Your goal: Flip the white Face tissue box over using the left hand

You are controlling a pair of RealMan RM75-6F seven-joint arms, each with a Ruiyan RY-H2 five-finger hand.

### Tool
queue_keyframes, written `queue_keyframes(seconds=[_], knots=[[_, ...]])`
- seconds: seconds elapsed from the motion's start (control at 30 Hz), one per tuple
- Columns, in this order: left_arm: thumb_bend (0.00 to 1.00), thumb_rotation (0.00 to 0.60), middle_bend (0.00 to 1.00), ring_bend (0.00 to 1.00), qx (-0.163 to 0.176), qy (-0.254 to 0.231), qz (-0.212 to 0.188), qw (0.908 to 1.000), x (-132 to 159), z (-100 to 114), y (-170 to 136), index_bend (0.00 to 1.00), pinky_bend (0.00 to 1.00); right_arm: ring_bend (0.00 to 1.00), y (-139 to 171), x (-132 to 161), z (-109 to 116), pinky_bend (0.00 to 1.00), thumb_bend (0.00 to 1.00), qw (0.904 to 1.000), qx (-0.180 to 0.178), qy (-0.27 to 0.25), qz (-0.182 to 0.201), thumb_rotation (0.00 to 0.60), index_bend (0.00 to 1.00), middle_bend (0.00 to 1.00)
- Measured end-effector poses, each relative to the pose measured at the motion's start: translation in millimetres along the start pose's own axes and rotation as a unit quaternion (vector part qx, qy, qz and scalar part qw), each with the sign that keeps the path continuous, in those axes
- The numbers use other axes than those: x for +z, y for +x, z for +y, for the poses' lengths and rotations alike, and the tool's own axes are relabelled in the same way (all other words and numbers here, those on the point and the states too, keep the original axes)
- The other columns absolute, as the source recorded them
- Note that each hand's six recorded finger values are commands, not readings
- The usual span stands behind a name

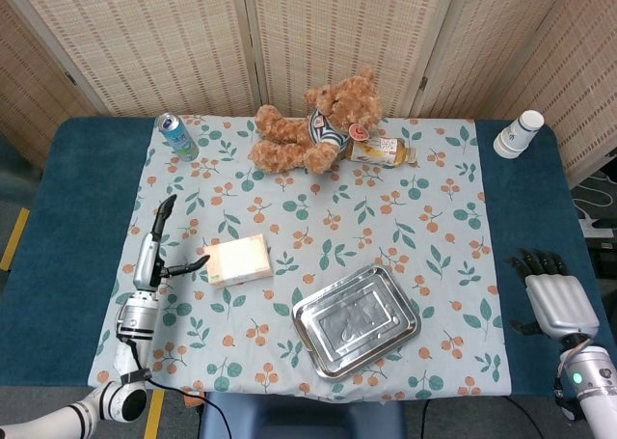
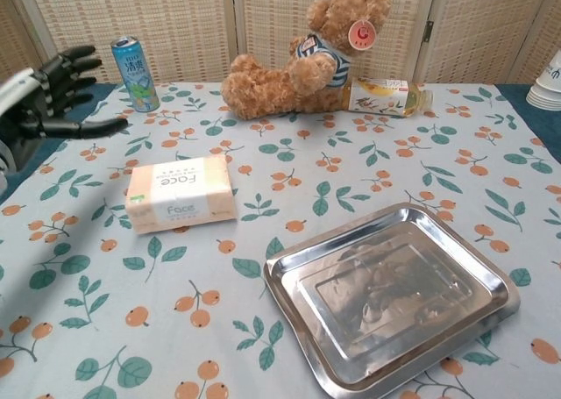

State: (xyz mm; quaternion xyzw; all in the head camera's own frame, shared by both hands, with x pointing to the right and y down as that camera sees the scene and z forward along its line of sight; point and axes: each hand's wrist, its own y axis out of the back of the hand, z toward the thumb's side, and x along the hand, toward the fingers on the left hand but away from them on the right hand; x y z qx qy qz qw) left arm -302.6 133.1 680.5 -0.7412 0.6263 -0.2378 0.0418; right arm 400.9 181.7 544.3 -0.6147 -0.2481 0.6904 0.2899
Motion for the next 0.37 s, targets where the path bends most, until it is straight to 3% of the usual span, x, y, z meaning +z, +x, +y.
queue_keyframes(seconds=[0.13,0.23,0.27,0.37], knots=[[0.34,0.6,0.19,0.09,0.008,0.065,0.004,0.9978,23.5,23.8,7.6,0.24,0.12,0.0,4.0,7.2,5.0,0.0,0.12,0.9999,-0.006,-0.005,0.013,0.6,0.15,0.04],[0.36,0.6,0.14,0.04,-0.001,0.169,0.03,0.9852,32.3,44.4,10.8,0.25,0.13,0.0,9.1,10.4,9.5,0.0,0.12,0.9997,-0.011,-0.008,0.021,0.6,0.15,0.05],[0.36,0.6,0.13,0.03,-0.007,0.206,0.036,0.9778,35.6,50.0,11.1,0.24,0.12,0.0,10.6,11.0,11.2,0.0,0.12,0.9996,-0.013,-0.009,0.023,0.6,0.15,0.05],[0.36,0.6,0.12,0.01,-0.033,0.343,0.054,0.9371,47.8,66.8,8.8,0.23,0.1,0.0,15.0,13.2,17.3,0.0,0.12,0.9992,-0.023,-0.013,0.029,0.6,0.15,0.05]])
